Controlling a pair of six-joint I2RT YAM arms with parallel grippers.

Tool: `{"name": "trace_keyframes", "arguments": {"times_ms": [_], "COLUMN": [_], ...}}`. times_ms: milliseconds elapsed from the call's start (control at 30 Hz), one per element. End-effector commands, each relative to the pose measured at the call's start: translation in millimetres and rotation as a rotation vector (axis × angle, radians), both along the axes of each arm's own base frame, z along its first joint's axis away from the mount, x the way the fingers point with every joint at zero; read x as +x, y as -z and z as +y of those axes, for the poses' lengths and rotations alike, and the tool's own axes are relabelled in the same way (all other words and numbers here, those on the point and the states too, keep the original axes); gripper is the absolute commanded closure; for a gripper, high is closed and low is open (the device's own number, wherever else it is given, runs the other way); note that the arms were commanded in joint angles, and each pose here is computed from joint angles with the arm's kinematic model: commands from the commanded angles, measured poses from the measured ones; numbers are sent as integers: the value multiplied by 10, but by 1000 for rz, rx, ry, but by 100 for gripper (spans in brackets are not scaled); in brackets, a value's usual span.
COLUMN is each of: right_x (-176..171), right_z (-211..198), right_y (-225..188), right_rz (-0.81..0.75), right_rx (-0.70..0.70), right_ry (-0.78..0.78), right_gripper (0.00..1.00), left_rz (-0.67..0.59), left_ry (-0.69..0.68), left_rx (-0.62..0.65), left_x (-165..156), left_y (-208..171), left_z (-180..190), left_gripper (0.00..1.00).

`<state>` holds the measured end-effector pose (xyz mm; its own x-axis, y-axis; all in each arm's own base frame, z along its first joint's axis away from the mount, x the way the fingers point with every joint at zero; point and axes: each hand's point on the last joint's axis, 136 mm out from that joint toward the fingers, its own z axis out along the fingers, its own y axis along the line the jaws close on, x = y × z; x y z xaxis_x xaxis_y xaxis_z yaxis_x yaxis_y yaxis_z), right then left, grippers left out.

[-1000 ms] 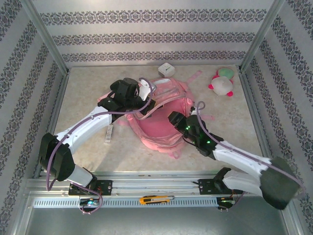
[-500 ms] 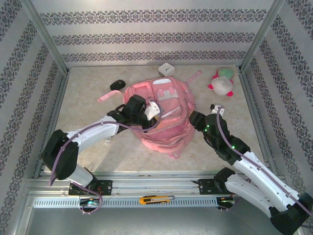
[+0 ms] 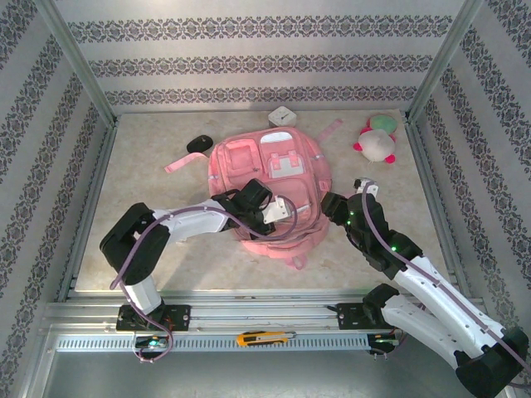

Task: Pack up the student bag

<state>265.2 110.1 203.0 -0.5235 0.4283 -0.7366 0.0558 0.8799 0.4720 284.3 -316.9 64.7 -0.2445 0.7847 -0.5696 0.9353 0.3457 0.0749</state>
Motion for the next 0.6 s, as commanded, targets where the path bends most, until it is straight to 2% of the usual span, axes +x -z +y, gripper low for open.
{"name": "trace_keyframes", "arguments": {"times_ms": [0, 100, 267, 367, 500, 567], "right_x": [14, 5, -136, -246, -654, -781], "right_z": [85, 282, 809, 1073, 1514, 1617], "right_y": [-33, -70, -98, -25, 316, 517], "right_rz": [-24, -35, -84, -116, -212, -260], "right_rx": [-60, -142, -313, -466, -762, -922], "right_ry": [-90, -246, -622, -813, -1259, -1421], "right_gripper": [43, 38, 31, 30, 30, 29], "left_rz": [-5, -24, -96, -63, 12, 6], "left_ry": [-34, -120, -240, -368, -547, -602], "left_rx": [-16, -135, -343, -429, -524, -543], "left_x": [-50, 74, 229, 361, 525, 561], "left_y": [-243, -685, -1414, -1624, -1681, -1658], "left_z": [43, 39, 224, 506, 952, 1121], "left_gripper": [68, 50, 32, 30, 30, 30]}}
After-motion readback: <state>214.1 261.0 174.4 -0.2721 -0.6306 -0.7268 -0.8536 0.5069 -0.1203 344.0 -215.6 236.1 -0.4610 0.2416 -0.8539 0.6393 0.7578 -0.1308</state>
